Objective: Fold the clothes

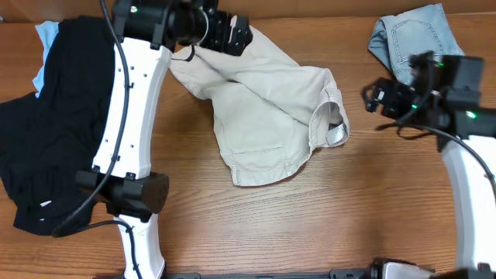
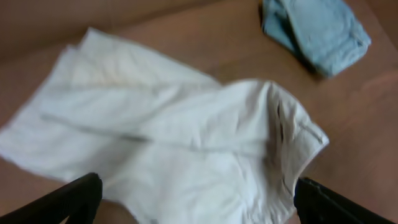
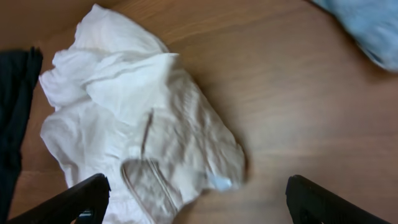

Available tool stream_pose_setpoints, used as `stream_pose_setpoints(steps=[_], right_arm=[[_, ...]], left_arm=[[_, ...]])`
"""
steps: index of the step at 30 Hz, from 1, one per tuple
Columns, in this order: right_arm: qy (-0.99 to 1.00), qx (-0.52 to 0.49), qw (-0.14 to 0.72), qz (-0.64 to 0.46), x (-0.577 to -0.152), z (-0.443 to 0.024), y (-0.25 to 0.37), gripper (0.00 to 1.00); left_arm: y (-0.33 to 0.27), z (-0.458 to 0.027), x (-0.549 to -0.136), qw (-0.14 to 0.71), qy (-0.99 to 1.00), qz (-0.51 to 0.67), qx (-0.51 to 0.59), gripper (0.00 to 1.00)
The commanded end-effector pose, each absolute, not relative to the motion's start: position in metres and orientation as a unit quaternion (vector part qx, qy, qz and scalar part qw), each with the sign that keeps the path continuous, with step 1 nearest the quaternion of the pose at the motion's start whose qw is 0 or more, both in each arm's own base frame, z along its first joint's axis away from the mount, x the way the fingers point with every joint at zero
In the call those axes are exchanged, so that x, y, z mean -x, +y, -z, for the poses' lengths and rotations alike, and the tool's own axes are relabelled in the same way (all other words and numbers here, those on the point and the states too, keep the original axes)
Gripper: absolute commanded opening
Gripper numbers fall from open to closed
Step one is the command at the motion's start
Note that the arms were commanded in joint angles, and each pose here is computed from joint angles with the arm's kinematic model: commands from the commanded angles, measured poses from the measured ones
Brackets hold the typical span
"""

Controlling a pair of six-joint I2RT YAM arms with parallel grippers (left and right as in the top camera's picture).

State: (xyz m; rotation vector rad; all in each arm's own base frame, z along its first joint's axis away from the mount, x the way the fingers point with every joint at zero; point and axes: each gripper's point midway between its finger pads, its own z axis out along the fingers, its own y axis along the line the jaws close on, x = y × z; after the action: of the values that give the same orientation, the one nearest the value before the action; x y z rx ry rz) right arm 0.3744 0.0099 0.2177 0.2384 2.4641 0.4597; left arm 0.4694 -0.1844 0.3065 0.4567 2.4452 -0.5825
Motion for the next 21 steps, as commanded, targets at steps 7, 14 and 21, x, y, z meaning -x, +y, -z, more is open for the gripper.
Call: stream_pose_setpoints(steps=[7, 14, 21], right_arm=[[0.941, -0.013, 0.278, -0.191, -0.411, -0.177, 0.074, 0.94], [0.951, 0.006, 0.26, -0.169, -0.415, -0.153, 0.093, 0.93], [0.965, -0.001, 0.21, -0.16, -0.409, -0.121, 0.091, 0.36]], left_arm=[[-0.171, -0.256, -0.453, 0.207, 0.943, 0.189, -0.177, 1.0], [-0.166, -0.216, -0.44, 0.144, 0.958, 0.182, -0.171, 1.0], [-0.139, -0.18, -0.405, 0.045, 0.979, 0.13, -0.15, 1.0]])
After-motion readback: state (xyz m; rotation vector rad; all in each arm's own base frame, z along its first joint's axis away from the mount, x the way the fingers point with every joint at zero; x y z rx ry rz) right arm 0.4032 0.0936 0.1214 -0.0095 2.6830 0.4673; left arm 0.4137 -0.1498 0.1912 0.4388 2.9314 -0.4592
